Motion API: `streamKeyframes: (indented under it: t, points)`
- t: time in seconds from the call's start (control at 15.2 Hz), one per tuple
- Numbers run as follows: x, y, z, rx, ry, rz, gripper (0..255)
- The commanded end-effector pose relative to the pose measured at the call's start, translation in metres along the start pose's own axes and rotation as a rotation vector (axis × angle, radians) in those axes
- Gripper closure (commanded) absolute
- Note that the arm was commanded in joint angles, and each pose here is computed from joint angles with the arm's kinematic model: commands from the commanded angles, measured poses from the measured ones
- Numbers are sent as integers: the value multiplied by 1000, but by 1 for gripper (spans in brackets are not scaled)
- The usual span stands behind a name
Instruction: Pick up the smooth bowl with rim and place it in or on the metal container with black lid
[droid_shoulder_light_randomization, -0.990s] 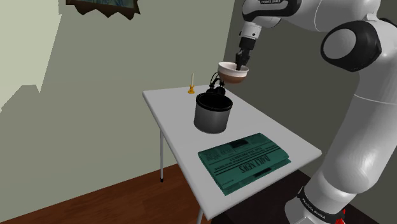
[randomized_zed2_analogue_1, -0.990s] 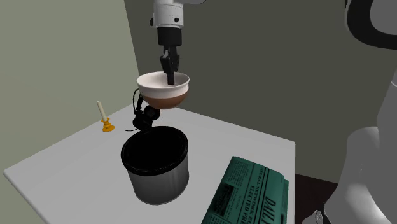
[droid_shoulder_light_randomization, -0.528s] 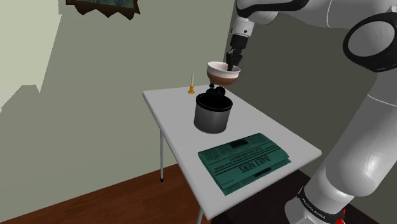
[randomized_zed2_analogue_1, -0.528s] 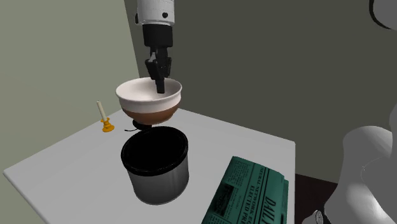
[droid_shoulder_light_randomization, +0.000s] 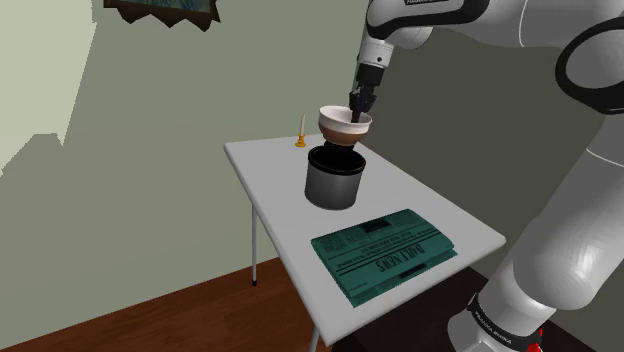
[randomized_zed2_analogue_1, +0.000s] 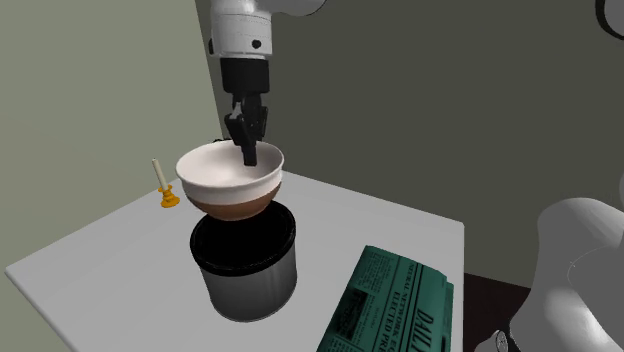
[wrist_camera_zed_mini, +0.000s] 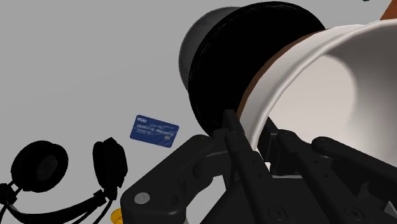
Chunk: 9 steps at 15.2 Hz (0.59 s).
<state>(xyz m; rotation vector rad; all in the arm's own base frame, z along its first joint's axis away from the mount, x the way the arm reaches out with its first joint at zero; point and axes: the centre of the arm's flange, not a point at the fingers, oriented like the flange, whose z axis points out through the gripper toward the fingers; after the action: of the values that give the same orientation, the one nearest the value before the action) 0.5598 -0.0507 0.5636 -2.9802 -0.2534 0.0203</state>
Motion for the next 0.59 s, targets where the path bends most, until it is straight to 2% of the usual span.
streamKeyframes:
  t: [0.0, 0.53]
  points:
    - [0, 2, 10, 0, 1, 0, 255]
    - [0, 8, 52, 0, 1, 0, 255]
